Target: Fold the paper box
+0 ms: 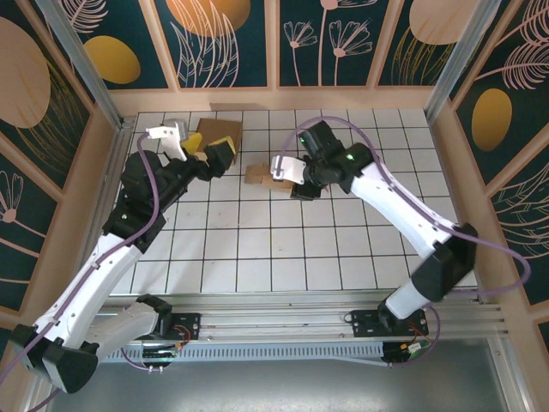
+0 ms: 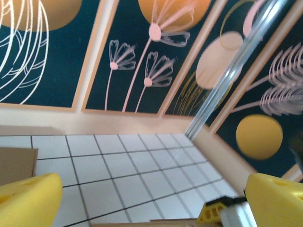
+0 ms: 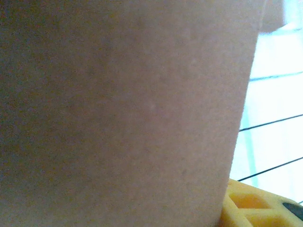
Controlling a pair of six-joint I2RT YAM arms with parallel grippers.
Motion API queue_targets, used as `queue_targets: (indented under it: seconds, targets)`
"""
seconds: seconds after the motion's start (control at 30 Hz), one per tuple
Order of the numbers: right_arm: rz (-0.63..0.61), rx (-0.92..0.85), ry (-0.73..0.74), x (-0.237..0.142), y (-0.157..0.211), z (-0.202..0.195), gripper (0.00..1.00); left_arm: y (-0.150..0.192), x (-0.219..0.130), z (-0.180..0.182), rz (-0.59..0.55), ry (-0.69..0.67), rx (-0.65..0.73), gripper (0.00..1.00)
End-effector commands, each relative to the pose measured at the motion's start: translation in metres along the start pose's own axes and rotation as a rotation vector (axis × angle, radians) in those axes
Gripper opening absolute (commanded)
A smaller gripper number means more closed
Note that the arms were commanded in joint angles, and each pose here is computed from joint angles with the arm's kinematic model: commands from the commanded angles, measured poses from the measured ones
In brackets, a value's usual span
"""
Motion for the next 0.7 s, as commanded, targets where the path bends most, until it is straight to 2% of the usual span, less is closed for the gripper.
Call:
queue_targets:
  seconds: [0.0,0.13,0.23,0.3,0.4,0.67]
  targets:
    - [0.302,0.065,-0.201,0.018,0.027,0.014,0.50,0.025,-0.003,0.001,0.079,0.036,0.123,0.99]
    - [0.308,0.036,-0.230,0.038,0.015,0.003,0.50,0.037,-0.010,0.002,0.101,0.048,0.094,0.99]
    - [0.303,0.024,-0.247,0.052,0.008,-0.005,0.54,0.046,-0.011,0.002,0.130,0.063,0.080,0.99]
    - [0.289,0.018,-0.240,0.059,0.004,-0.011,0.65,0.052,-0.012,0.003,0.151,0.059,0.081,0.99]
    - [0.252,0.025,-0.243,0.060,0.000,-0.019,0.69,0.060,-0.013,0.006,0.174,0.036,0.102,0.99]
    - [0.141,0.056,-0.220,0.040,-0.011,-0.031,0.73,0.075,-0.010,0.011,0.250,0.024,0.172,0.99]
Point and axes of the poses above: each hand's point on the last joint's axis, 136 mm out from that joint toward the fingers, its own x axis out along the fingers, its own z axis along the line the jaws close on, y = z × x, the point moved 9 cm from there along -x, back along the fingers, and after that the axes turned 11 degrees about x, right-handed, at the moved point
